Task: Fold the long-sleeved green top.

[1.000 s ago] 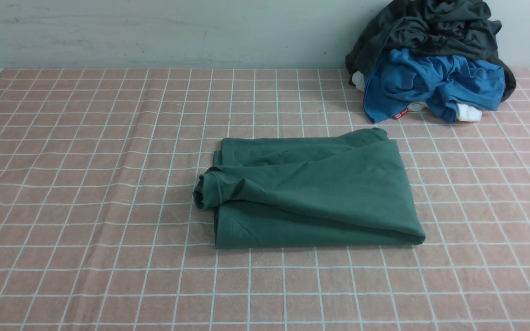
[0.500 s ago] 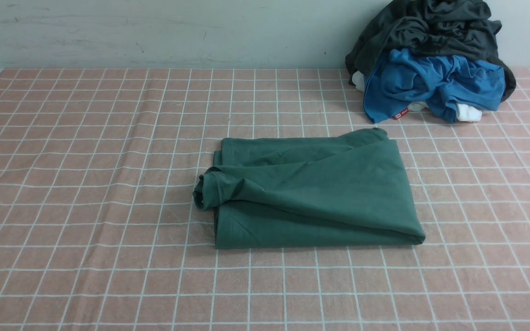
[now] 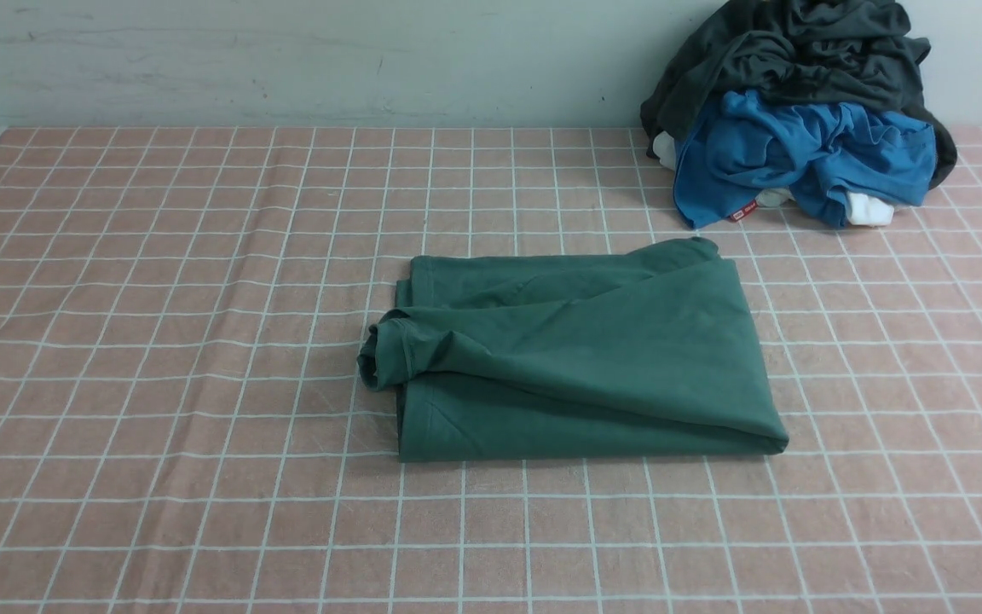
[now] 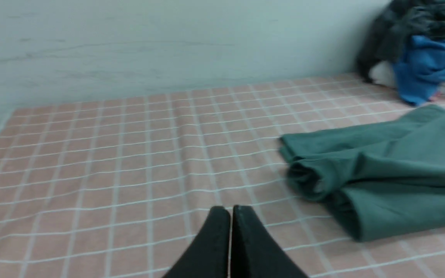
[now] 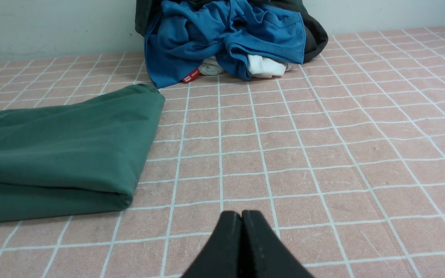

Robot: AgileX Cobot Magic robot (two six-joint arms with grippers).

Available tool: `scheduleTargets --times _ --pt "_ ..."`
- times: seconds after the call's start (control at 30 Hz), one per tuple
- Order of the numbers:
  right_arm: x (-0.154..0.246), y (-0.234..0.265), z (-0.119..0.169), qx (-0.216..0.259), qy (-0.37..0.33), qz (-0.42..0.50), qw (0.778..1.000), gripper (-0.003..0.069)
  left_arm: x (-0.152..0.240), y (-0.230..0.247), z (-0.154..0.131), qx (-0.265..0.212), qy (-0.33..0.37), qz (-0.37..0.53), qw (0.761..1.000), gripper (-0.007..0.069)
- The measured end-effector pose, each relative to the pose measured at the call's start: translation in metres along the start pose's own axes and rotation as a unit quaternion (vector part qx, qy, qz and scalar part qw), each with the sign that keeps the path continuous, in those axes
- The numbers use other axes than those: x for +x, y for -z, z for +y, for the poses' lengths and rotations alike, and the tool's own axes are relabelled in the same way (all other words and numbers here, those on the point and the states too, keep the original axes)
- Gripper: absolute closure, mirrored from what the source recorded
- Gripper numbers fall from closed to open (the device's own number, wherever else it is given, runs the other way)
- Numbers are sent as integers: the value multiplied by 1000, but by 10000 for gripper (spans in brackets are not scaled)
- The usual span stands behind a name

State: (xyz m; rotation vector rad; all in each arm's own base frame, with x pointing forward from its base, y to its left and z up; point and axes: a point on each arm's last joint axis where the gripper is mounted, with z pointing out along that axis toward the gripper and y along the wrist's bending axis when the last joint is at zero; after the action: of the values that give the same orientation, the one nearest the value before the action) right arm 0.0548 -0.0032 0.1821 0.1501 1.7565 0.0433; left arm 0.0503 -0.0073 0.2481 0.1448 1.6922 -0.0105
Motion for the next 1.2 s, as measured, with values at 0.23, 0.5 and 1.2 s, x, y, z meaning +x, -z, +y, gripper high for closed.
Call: scheduleTargets --times 0.23,0.5,1.2 --pt "0 0 0 0 0 0 1000 673 66 -12 2 -36 4 47 998 628" --pt "0 0 0 0 0 0 1000 673 71 -11 2 -44 46 71 995 628" --pt "0 0 0 0 0 0 1000 673 71 -11 6 -74 45 70 994 628"
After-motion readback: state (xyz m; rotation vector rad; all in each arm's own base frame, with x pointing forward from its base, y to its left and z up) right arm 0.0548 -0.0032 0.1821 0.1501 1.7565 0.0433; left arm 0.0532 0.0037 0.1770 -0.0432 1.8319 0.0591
